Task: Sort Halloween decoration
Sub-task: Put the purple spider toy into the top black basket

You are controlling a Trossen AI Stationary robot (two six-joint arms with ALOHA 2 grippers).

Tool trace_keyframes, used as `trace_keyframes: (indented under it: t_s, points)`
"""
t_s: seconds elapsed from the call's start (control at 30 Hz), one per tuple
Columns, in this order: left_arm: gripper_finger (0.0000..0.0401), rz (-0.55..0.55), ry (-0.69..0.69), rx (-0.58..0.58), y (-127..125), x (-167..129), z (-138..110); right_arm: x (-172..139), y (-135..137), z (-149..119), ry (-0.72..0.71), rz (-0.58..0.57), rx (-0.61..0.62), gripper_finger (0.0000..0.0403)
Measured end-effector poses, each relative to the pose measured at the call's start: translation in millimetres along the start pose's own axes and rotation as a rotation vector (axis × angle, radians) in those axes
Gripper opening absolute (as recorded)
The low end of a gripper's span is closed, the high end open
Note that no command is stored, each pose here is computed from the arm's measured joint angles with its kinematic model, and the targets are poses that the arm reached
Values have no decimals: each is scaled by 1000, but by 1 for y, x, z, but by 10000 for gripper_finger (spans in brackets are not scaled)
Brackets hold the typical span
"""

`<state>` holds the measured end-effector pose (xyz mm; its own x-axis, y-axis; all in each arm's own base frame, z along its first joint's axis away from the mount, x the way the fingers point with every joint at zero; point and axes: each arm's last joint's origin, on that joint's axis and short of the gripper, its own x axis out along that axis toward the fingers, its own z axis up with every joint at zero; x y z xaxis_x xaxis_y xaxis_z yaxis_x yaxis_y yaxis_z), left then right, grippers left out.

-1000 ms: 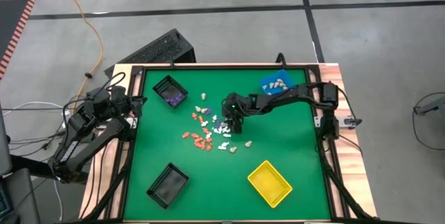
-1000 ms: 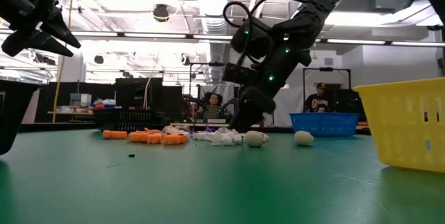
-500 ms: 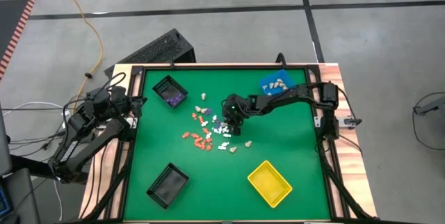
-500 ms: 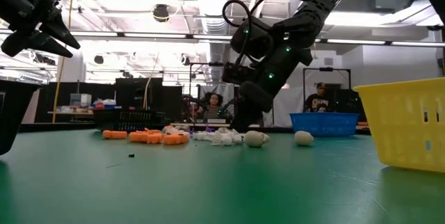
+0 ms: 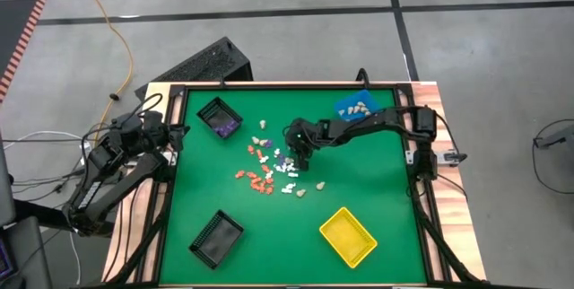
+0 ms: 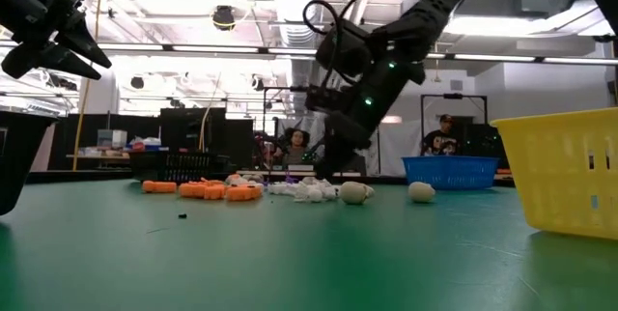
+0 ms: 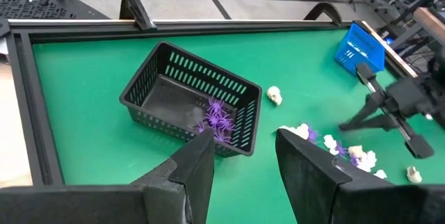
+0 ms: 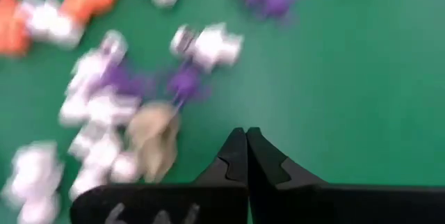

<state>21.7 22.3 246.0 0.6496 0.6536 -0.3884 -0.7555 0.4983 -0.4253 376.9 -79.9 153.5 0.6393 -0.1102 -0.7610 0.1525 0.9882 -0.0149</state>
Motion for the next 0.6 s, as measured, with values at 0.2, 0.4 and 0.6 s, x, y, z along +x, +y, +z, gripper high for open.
trace_keyframes:
  t_s: [0.2, 0.4, 0.6]
  points:
    - [143, 1, -1, 0, 0, 0, 0, -13, -3, 30, -79, -18, -33, 15]
    - [143, 2, -1, 0, 0, 0, 0, -27, -8, 70, -263, -44, -47, 15]
    - [143, 0, 0, 0, 0, 0, 0, -32, -10, 74, -201, -71, 6, 41]
